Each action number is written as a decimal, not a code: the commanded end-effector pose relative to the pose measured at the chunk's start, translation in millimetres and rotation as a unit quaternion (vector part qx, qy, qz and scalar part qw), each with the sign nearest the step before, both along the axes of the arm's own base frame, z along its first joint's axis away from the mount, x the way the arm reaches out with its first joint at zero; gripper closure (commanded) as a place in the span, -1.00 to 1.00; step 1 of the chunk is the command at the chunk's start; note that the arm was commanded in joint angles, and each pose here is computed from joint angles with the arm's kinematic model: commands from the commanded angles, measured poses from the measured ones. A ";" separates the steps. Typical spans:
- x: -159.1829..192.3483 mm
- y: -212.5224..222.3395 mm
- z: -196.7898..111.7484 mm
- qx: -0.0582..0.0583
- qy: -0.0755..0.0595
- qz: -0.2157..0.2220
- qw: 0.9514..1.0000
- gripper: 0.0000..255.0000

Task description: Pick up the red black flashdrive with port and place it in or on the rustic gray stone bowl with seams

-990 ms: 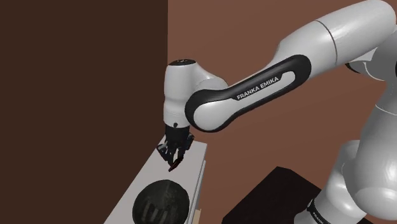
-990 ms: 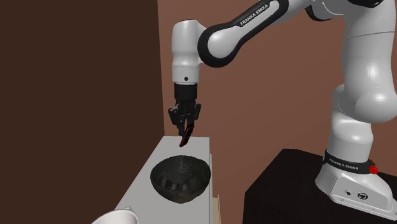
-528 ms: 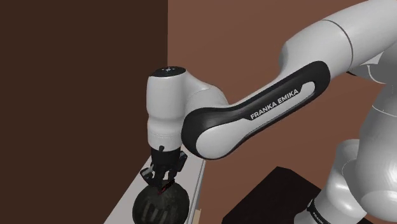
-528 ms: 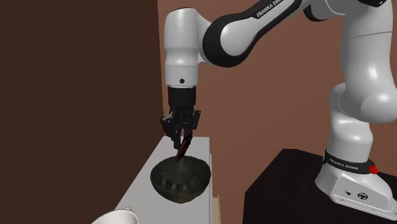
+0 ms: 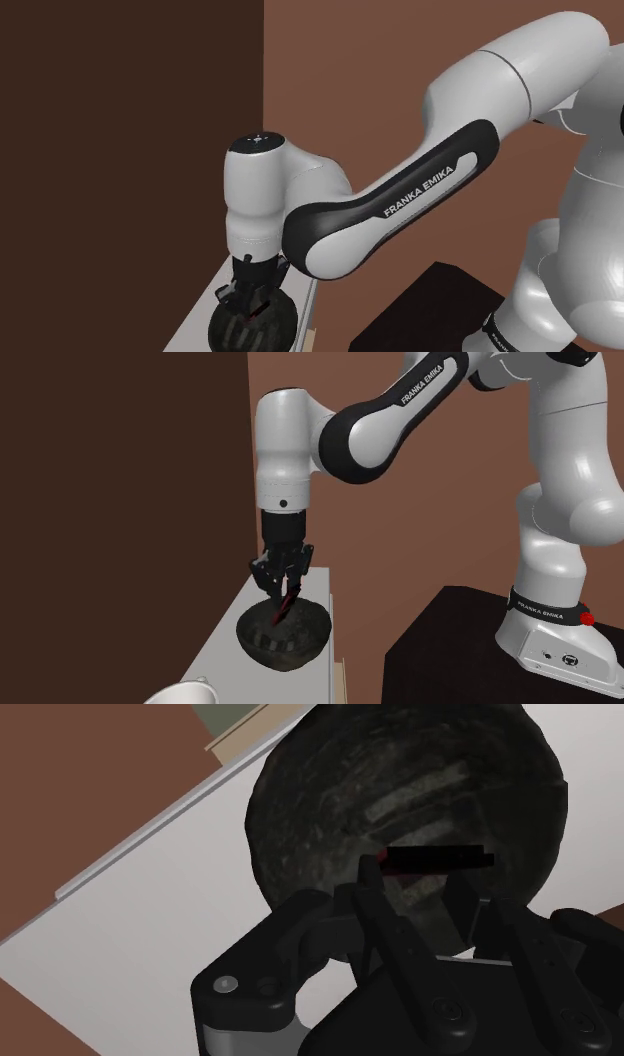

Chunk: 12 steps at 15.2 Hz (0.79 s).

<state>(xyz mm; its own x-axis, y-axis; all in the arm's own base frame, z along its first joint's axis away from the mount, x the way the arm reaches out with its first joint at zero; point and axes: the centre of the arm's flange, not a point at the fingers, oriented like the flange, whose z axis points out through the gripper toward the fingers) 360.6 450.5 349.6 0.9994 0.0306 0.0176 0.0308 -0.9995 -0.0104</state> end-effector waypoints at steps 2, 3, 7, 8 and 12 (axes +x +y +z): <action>-0.1 0.4 -16.5 0.000 0.000 0.000 1.000 1.00; -0.1 0.4 -21.7 0.000 0.000 0.000 1.000 1.00; -0.1 0.4 -36.9 0.000 0.000 0.000 1.000 1.00; -0.1 0.4 -37.0 0.000 0.000 0.000 1.000 1.00; -0.1 0.4 -36.9 0.000 0.000 0.000 1.000 1.00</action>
<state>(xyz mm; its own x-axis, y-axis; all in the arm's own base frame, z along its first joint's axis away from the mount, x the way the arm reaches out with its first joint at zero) 360.2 451.7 314.2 0.9993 0.0320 0.0200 0.0322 -0.9994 -0.0127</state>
